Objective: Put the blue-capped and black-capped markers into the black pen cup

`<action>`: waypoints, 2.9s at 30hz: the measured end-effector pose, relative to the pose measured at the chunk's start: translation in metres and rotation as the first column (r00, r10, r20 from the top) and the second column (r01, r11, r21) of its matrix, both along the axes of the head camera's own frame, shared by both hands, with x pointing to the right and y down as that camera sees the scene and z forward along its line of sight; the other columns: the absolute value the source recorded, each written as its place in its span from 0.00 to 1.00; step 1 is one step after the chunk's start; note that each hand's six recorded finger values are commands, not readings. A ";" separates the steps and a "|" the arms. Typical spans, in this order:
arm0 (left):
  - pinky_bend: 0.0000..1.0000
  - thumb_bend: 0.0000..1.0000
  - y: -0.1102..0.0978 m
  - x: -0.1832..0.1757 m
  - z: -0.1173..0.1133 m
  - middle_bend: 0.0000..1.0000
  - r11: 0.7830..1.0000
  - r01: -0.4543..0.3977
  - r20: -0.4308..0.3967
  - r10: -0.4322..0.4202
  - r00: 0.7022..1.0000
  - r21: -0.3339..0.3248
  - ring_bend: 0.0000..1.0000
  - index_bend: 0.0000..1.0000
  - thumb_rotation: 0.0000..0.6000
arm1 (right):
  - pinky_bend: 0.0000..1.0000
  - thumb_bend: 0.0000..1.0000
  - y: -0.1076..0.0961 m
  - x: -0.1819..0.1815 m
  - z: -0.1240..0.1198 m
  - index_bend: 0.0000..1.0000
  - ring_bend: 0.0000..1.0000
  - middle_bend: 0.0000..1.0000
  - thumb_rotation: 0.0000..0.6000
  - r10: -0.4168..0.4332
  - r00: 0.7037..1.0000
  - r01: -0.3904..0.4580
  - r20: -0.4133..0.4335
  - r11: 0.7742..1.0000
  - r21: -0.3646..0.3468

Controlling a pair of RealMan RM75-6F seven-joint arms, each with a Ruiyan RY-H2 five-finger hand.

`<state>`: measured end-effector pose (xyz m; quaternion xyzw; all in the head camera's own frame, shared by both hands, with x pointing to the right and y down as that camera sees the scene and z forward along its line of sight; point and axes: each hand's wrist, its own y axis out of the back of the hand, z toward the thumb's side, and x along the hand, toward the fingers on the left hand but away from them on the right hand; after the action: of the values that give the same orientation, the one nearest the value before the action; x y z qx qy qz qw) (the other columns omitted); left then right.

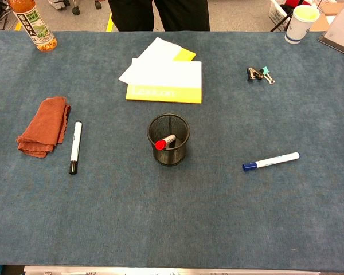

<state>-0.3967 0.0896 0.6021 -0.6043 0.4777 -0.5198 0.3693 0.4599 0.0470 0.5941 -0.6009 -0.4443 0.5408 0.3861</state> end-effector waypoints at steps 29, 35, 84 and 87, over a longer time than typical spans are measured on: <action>0.01 0.31 0.002 -0.004 0.000 0.04 1.000 0.013 -0.026 -0.013 1.000 0.000 0.00 0.27 1.00 | 0.07 0.29 0.021 -0.026 0.019 0.49 0.07 0.22 1.00 -0.107 0.991 0.115 0.086 0.988 -0.103; 0.01 0.31 0.003 -0.007 -0.001 0.04 1.000 0.018 -0.023 -0.018 1.000 0.000 0.00 0.27 1.00 | 0.07 0.28 0.031 -0.037 0.043 0.52 0.07 0.23 1.00 -0.157 0.985 0.166 0.069 0.976 -0.143; 0.01 0.31 0.011 -0.019 -0.004 0.04 0.999 0.035 -0.023 -0.035 0.999 -0.015 0.00 0.27 1.00 | 0.07 0.24 0.053 -0.145 0.154 0.52 0.05 0.20 1.00 -0.572 0.810 0.506 -0.130 0.794 -0.336; 0.01 0.31 0.011 -0.020 -0.004 0.04 0.999 0.036 -0.020 -0.036 0.999 -0.015 0.00 0.27 1.00 | 0.07 0.24 0.052 -0.147 0.157 0.52 0.05 0.20 1.00 -0.576 0.806 0.508 -0.136 0.791 -0.341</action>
<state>-0.4162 0.1006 0.5977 -0.6036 0.4883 -0.5237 0.3507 0.3132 0.0992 0.7510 -0.6855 -0.1202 0.5315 0.4829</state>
